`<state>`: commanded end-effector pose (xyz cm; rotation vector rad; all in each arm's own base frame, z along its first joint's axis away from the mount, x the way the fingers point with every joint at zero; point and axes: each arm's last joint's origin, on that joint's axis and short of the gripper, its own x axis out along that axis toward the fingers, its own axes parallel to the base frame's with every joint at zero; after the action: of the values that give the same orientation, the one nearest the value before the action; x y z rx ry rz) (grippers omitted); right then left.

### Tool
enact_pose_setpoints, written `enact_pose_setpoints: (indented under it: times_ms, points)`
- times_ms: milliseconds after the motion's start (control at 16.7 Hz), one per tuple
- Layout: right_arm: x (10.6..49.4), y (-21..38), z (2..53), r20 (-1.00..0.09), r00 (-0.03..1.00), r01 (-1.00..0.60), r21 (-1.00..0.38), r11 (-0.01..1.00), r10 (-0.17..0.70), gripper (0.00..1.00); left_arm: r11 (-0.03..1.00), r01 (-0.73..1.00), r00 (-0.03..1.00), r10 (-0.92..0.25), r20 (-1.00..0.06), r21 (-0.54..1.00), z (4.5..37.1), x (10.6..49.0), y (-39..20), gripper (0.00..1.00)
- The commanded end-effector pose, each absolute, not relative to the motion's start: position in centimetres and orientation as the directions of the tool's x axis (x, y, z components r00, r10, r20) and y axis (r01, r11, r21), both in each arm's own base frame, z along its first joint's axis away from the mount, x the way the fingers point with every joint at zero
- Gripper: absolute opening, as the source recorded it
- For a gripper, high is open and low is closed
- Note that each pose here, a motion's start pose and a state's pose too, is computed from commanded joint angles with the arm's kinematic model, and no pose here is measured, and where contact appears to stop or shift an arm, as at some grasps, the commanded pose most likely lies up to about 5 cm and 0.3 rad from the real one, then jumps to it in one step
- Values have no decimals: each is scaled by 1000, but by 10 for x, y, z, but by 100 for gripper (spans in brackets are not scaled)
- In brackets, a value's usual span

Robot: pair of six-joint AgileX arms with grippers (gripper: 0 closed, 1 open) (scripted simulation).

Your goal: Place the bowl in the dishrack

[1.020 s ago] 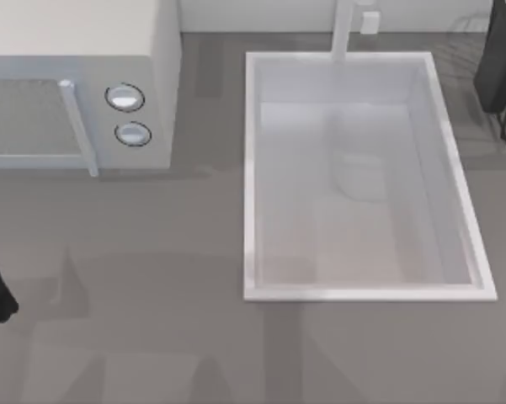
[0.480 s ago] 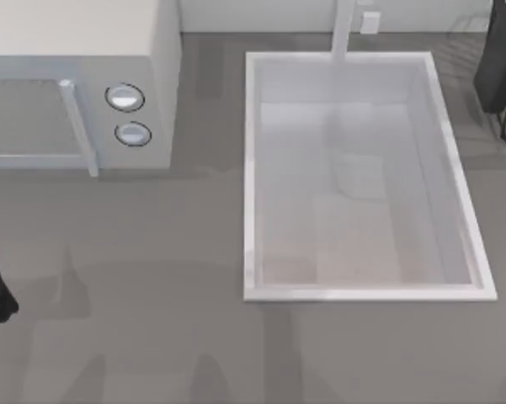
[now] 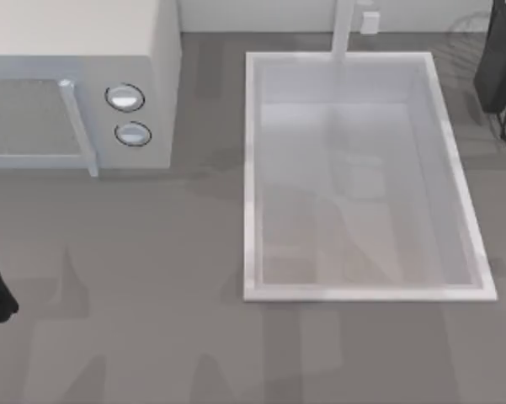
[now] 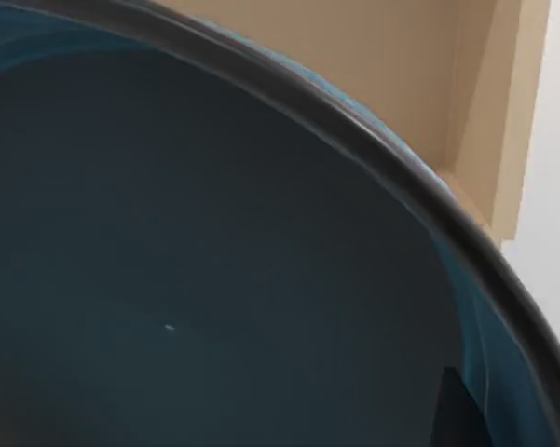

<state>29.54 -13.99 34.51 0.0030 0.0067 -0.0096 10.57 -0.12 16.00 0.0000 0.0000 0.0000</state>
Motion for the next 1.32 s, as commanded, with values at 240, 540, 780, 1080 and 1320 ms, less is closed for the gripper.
enact_pose_setpoints:
  times_ms: [240, 540, 780, 1080, 1320]
  points:
    - [351, -131, 278, 13, 1000, 10, -6, 1000, -9, 0, 1000, 0, 1000, 0, 0, 0, 160, 106, -1, 100]
    - [378, -109, 222, 1, 1000, 10, 0, 1000, -10, 0, 1000, 0, 1000, 0, 0, 0, 160, 106, -1, 100]
    - [379, -108, 219, 0, 1000, 10, 0, 1000, -10, 0, 1000, 0, 1000, 0, 0, 0, 160, 106, -1, 100]
    - [379, -108, 219, 0, 1000, 10, 0, 1000, -10, 30, 1000, 0, 1000, 0, 0, 0, 160, 106, -1, 100]
    - [379, -108, 219, 0, 1000, 10, 0, 1000, -10, 60, 1000, 0, 1000, 0, 0, 0, 160, 106, -1, 100]
